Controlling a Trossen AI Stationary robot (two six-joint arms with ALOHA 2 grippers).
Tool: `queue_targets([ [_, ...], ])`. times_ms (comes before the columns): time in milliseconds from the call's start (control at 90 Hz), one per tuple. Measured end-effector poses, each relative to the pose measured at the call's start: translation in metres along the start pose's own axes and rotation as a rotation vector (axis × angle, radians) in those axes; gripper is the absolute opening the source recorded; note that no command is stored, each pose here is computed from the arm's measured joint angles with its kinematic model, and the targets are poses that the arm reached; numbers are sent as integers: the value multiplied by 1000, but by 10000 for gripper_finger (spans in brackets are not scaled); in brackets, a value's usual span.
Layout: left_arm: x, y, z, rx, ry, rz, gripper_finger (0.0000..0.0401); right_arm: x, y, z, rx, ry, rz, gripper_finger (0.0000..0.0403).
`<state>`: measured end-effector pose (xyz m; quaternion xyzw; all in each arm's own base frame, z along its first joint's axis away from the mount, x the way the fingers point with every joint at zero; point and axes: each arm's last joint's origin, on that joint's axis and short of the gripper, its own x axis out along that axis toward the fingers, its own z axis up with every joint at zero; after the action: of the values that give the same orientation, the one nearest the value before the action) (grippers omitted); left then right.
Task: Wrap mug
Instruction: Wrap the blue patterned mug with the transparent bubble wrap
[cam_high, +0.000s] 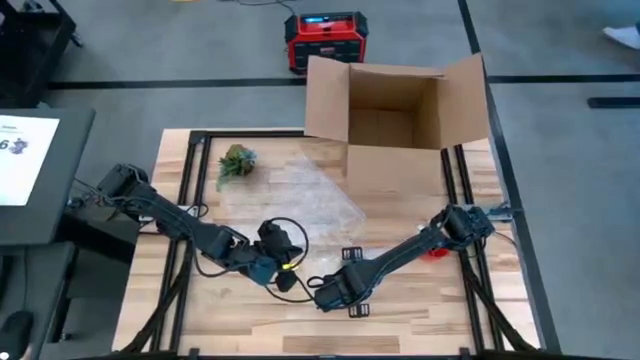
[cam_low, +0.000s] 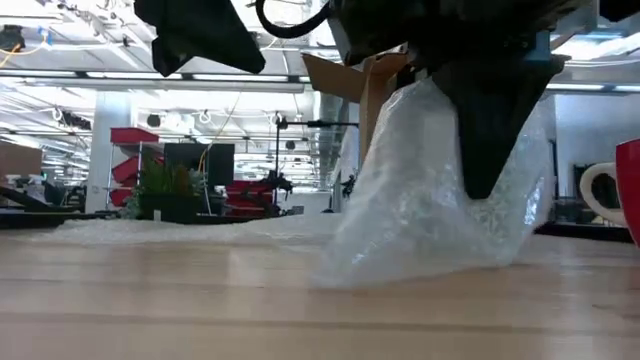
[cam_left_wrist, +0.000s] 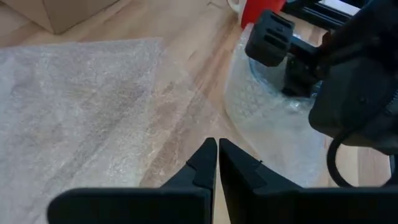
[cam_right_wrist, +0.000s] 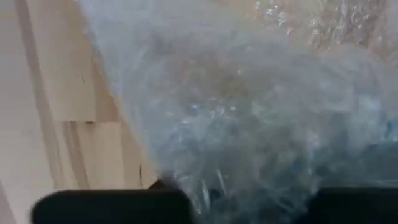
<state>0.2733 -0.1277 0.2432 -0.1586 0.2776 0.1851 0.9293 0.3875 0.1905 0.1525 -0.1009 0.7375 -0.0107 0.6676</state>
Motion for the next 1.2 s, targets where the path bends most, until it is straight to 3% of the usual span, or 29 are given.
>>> queue_targets([
  [144,0,0,0,0,0,1,0,0,0,0,-9,4,-2,36],
  [378,0,0,0,0,0,1,0,-9,-1,-5,-41,9,23,136],
  [611,0,-1,1,-8,-6,-6,0,-44,-9,-20,-8,-37,44,212],
  [933,-1,-2,3,-19,-12,-14,0,-92,-22,-39,126,-170,103,222],
  [1089,0,0,0,2,5,0,0,-95,-25,-30,208,-250,149,217],
  [1200,0,1,-1,11,10,5,0,-76,-33,-21,250,-230,144,202],
])
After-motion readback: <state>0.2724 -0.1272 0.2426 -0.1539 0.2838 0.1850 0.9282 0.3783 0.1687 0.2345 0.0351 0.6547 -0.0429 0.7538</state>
